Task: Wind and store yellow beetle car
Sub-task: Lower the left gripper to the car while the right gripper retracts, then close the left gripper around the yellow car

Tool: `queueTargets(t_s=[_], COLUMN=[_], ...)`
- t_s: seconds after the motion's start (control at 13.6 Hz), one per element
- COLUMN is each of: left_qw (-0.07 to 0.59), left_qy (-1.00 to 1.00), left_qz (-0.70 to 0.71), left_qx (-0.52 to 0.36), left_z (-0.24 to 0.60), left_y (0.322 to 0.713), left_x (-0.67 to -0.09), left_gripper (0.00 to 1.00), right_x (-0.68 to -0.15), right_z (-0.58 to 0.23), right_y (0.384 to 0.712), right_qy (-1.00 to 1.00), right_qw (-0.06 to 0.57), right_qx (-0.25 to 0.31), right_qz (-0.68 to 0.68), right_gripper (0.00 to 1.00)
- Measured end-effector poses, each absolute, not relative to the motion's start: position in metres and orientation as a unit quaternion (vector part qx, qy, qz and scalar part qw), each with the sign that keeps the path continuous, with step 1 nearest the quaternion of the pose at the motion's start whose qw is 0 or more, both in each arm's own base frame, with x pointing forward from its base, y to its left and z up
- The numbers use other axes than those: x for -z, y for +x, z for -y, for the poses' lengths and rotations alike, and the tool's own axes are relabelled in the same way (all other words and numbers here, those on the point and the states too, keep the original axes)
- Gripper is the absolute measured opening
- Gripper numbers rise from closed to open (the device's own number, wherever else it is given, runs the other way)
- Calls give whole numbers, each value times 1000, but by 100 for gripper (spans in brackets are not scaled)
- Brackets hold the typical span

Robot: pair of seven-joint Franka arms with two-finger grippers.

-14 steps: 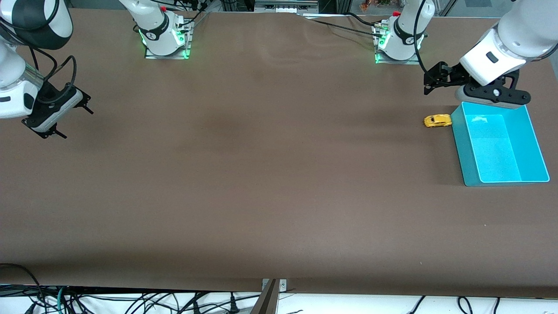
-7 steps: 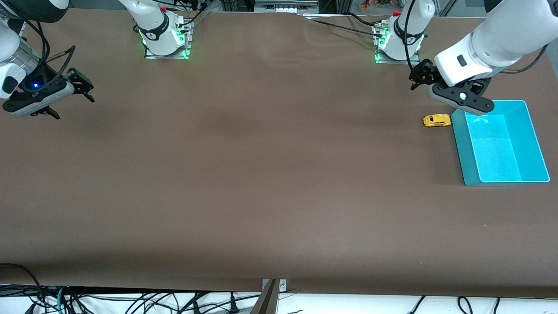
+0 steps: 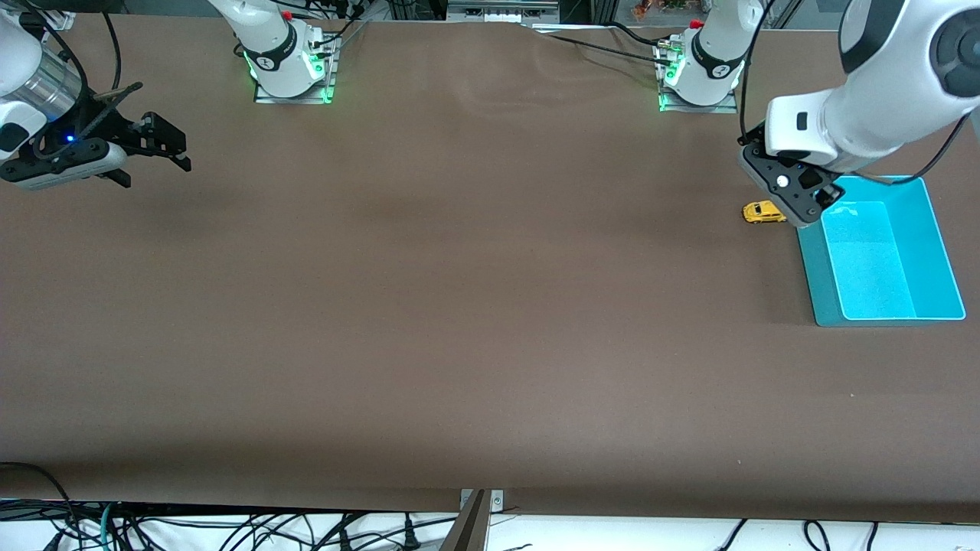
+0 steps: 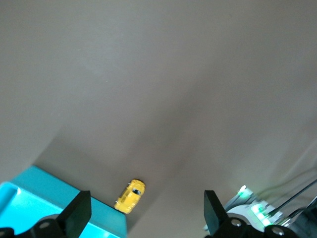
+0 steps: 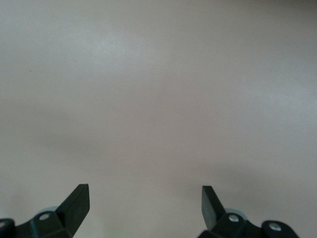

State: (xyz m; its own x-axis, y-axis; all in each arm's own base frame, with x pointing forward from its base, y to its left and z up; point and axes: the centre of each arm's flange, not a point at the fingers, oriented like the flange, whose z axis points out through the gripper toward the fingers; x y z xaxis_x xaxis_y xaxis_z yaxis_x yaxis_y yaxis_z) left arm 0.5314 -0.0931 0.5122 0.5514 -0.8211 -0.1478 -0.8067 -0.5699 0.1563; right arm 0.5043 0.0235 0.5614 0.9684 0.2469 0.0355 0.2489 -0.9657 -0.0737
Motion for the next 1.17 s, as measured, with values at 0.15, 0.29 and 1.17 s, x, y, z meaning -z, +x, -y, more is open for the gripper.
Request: queueTargets(t_s=[0.15, 0.29, 1.17], left_qw=[51, 47, 86], left_qy=[845, 813, 726], left_qz=[520, 565, 676], left_qx=[118, 131, 94], left_z=[74, 58, -109], left_y=[526, 518, 453], left_x=[-467, -427, -246], left_gripper=[100, 100, 100], right_x=[-565, -567, -583], right_z=[-21, -18, -13], right_y=[503, 503, 505], right_qy=[-992, -992, -992], right_qw=[42, 42, 42], right_qx=[11, 10, 2], right_qz=[120, 118, 117], right_gripper=[100, 100, 100])
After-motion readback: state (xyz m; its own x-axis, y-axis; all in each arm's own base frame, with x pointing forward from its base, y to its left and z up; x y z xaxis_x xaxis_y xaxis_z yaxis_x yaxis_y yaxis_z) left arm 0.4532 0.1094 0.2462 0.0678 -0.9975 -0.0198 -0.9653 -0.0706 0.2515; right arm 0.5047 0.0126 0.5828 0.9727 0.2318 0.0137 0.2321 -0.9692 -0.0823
